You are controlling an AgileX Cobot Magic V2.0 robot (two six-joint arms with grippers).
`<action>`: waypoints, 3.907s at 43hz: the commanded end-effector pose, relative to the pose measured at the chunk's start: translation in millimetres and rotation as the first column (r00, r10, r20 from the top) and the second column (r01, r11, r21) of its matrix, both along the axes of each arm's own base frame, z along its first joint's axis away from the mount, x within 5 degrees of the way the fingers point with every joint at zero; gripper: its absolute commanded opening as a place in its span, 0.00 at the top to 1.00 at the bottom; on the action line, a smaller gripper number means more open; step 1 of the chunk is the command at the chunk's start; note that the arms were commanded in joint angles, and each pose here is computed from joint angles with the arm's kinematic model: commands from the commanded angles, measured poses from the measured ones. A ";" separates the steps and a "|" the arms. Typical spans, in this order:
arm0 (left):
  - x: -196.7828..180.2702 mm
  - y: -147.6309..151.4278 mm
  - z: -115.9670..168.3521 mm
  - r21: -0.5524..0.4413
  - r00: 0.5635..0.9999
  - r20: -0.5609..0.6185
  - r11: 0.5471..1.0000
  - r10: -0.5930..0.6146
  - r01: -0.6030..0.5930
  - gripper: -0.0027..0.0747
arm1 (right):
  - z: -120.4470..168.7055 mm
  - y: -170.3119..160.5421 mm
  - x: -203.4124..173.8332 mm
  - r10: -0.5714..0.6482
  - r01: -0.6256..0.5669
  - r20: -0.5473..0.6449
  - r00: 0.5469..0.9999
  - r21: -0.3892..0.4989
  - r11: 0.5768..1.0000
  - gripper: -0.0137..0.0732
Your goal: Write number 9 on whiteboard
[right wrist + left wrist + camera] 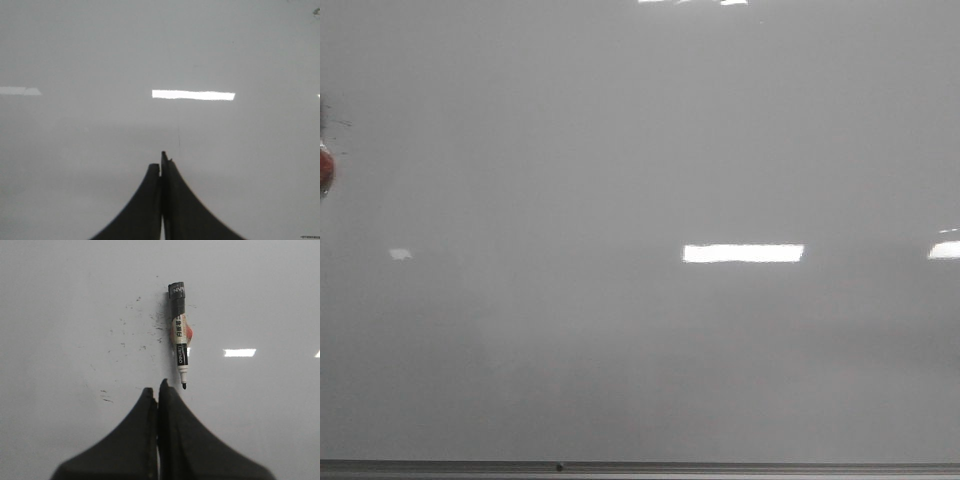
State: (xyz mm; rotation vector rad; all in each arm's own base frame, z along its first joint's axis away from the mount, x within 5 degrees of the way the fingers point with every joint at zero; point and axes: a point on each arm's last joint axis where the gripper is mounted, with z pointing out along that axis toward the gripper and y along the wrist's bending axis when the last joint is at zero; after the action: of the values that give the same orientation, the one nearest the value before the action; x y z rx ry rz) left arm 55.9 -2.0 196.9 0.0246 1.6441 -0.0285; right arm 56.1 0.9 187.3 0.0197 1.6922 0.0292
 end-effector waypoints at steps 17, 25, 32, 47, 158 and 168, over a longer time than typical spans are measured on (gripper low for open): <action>-1.2 0.3 8.2 -0.017 0.995 0.104 1.000 0.005 -0.004 0.99 | 9.4 -0.9 -0.9 -0.011 0.012 0.102 0.995 -0.009 1.000 0.91; -1.5 0.5 13.6 -0.022 0.987 0.163 1.000 0.007 -0.004 0.99 | 12.1 -1.1 -0.9 -0.012 0.014 0.131 0.991 -0.008 1.000 0.91; -7.5 0.9 43.8 -0.047 0.953 0.302 0.999 0.011 0.003 0.99 | 32.9 -1.0 -4.3 -0.012 0.014 0.193 0.981 -0.008 1.000 0.91; 1.0 0.0 113.4 -0.003 0.993 0.117 1.000 0.001 0.000 0.99 | 114.8 0.9 -13.6 0.006 -0.007 0.149 0.989 0.005 1.000 0.91; 241.4 -31.6 18.1 -0.033 0.875 -0.481 0.998 -0.055 0.045 0.95 | 125.7 0.9 4.5 0.008 -0.008 0.053 0.999 0.005 1.000 0.17; 233.5 -33.1 23.8 -0.033 0.855 -0.515 0.998 -0.063 0.054 0.99 | 125.7 0.9 4.5 0.008 -0.008 0.053 0.999 0.005 1.000 0.17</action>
State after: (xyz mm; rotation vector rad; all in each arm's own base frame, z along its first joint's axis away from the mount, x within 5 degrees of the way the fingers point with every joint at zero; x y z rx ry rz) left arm 288.3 -33.2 193.9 0.0535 2.2836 -0.0930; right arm 59.5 2.7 295.4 0.0079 1.7341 0.0476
